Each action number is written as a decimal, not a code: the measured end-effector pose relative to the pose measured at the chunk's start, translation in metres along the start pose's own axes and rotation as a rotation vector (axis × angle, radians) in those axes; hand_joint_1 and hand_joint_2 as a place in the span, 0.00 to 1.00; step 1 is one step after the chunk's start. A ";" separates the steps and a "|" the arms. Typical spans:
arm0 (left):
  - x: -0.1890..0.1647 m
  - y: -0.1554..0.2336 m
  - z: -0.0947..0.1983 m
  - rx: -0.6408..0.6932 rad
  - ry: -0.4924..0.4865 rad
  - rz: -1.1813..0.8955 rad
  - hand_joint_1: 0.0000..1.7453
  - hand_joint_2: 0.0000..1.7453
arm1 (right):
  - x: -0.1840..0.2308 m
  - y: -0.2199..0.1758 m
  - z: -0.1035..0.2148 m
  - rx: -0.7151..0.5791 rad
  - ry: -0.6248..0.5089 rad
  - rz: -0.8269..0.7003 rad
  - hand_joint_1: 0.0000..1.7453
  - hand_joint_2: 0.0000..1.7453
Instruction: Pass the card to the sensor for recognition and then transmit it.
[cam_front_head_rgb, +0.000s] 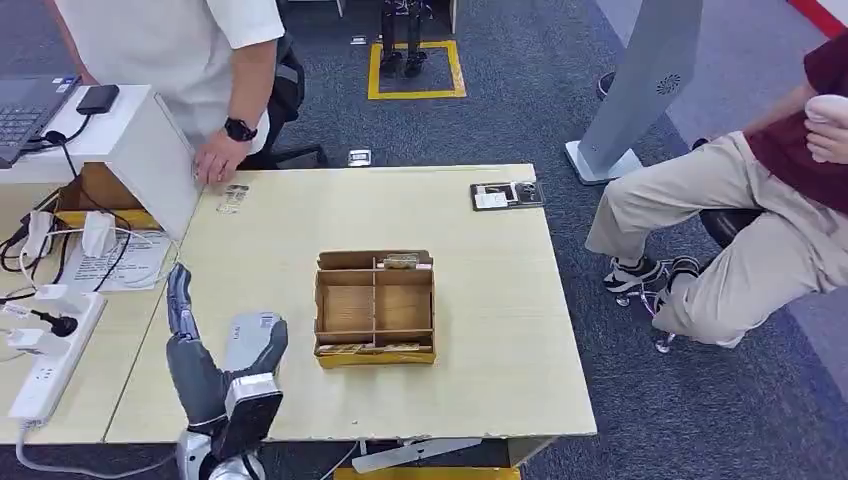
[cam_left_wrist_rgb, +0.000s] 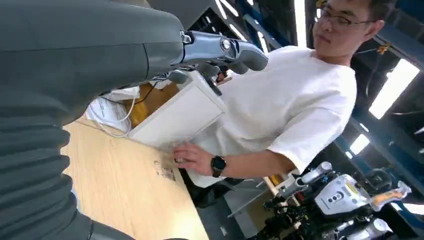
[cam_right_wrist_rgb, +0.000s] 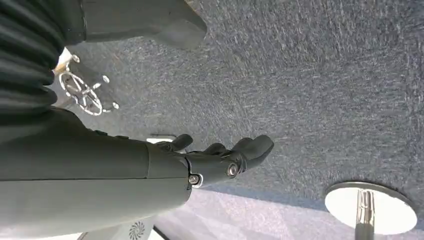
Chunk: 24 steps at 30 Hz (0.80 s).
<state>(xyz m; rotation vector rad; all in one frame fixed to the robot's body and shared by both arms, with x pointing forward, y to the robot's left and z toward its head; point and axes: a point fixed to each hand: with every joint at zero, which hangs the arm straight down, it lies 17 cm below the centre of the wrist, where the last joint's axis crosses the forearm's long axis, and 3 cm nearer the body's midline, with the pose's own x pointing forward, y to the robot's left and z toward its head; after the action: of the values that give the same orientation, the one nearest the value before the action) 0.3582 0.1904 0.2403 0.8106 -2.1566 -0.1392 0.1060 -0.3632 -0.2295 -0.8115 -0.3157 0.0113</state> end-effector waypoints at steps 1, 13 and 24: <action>0.002 -0.001 0.000 -0.007 -0.010 -0.011 0.00 1.00 | 0.000 -0.001 0.000 -0.003 0.001 -0.001 0.00 1.00; 0.005 -0.019 0.012 -0.113 -0.060 -0.089 0.00 1.00 | -0.003 -0.016 -0.009 -0.040 -0.006 -0.011 0.00 1.00; 0.005 -0.053 0.035 -0.295 -0.096 -0.102 0.00 1.00 | -0.004 -0.025 -0.016 -0.058 -0.011 -0.008 0.00 1.00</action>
<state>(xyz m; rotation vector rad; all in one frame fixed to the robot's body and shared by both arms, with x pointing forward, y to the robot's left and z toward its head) 0.3576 0.1401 0.2016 0.7532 -2.1166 -0.5450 0.1036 -0.3918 -0.2230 -0.8676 -0.3308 -0.0014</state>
